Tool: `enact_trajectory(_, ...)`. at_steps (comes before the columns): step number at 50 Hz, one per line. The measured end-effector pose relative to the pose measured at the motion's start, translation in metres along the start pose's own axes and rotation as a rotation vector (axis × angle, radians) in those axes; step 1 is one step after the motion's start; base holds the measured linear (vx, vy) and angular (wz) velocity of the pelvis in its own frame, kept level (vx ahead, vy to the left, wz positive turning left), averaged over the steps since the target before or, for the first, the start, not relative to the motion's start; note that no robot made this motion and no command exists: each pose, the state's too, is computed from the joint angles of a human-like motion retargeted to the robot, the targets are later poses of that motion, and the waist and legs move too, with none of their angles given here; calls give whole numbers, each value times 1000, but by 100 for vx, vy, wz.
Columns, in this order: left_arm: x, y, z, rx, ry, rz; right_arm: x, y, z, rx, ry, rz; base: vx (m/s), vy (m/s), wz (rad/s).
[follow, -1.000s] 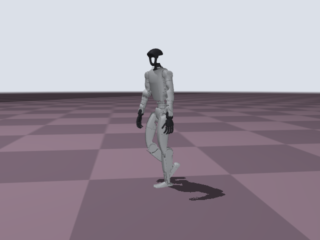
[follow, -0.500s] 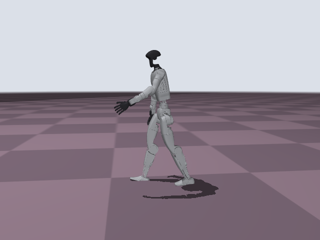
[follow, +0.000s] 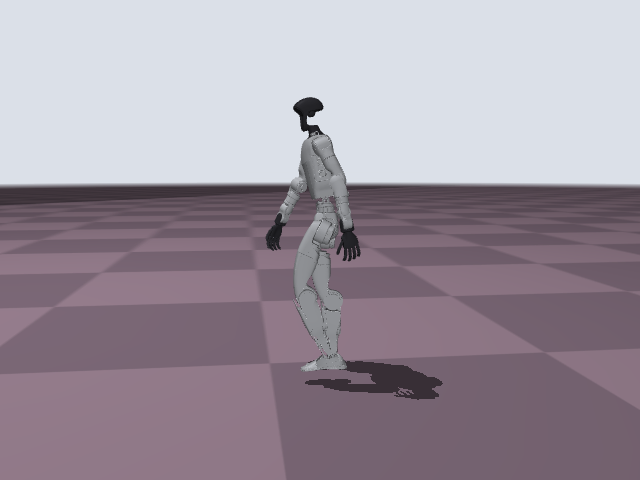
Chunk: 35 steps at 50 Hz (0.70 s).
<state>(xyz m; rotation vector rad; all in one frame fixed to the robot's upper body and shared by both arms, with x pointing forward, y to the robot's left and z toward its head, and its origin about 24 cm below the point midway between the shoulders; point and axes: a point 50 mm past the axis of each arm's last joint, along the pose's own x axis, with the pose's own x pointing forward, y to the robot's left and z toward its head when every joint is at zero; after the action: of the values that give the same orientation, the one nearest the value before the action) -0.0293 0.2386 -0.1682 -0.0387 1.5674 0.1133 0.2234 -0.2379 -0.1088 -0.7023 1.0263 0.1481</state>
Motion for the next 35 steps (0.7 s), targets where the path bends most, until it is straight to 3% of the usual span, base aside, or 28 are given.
enact_trajectory(9, -3, -2, -11, -123, -65, -26, -9, -40, 68, -53, -260, -187, 47, 7, -64)
enact_trajectory(17, -2, -7, 32, -145, -207, -35, -7, -15, 61, -87, -263, -124, 52, 14, -15)
enact_trajectory(28, -13, -10, 145, -3, -335, 54, -13, 69, -64, 100, 56, 192, 57, 21, 8)
enact_trajectory(35, -75, -15, 272, -14, -709, 76, -39, 102, -136, 156, 294, 320, 46, 17, 34)
